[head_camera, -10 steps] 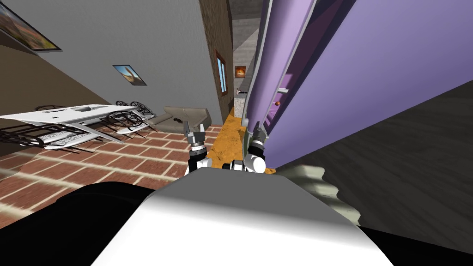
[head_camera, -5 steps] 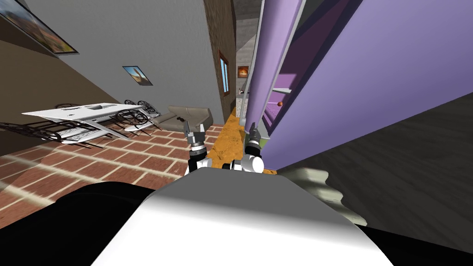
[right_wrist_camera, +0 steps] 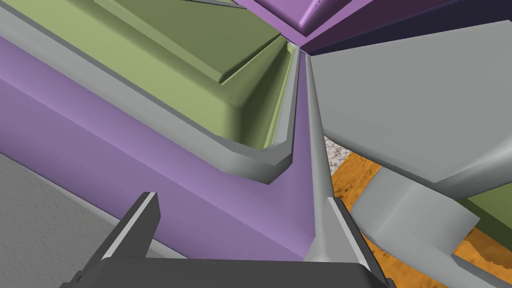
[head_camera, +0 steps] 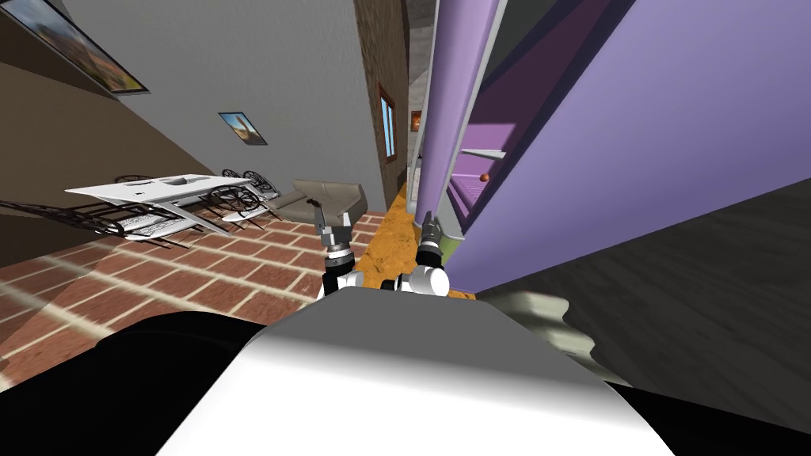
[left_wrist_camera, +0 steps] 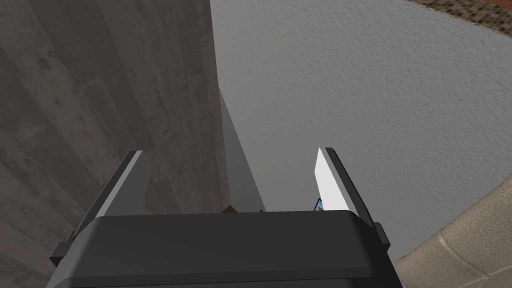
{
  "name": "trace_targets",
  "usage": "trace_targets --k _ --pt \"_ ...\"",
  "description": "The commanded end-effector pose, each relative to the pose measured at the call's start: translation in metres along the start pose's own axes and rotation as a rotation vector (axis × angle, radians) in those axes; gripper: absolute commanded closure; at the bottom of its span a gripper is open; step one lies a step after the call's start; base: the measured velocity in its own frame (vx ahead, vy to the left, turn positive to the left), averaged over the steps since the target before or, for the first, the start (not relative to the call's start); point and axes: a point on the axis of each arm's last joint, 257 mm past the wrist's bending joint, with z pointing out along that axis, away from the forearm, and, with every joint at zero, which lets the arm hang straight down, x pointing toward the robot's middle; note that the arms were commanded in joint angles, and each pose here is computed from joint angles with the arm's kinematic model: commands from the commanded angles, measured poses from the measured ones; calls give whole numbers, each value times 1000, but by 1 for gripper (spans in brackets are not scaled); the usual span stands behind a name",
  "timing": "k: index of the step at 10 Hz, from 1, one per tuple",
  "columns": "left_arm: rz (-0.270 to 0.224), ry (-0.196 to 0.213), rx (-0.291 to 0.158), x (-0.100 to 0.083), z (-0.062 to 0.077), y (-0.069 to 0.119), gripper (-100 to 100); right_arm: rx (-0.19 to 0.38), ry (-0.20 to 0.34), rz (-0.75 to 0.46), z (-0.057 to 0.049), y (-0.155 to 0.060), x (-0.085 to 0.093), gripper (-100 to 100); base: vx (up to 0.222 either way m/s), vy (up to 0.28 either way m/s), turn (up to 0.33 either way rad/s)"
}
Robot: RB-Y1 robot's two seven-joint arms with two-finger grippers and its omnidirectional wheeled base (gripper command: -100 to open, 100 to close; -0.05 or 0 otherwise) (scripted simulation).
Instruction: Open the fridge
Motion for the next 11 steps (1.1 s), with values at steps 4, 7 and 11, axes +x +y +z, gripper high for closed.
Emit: trace_targets --k 4,7,11 --pt "0 0 0 0 0 0 0 12 -8 -3 -2 -7 0 100 -15 9 -6" --pt "0 0 0 0 0 0 0 -7 41 -11 6 -3 11 100 44 187 -32" --pt "0 0 0 0 0 0 0 -35 91 -22 13 3 24 100 77 252 -34"
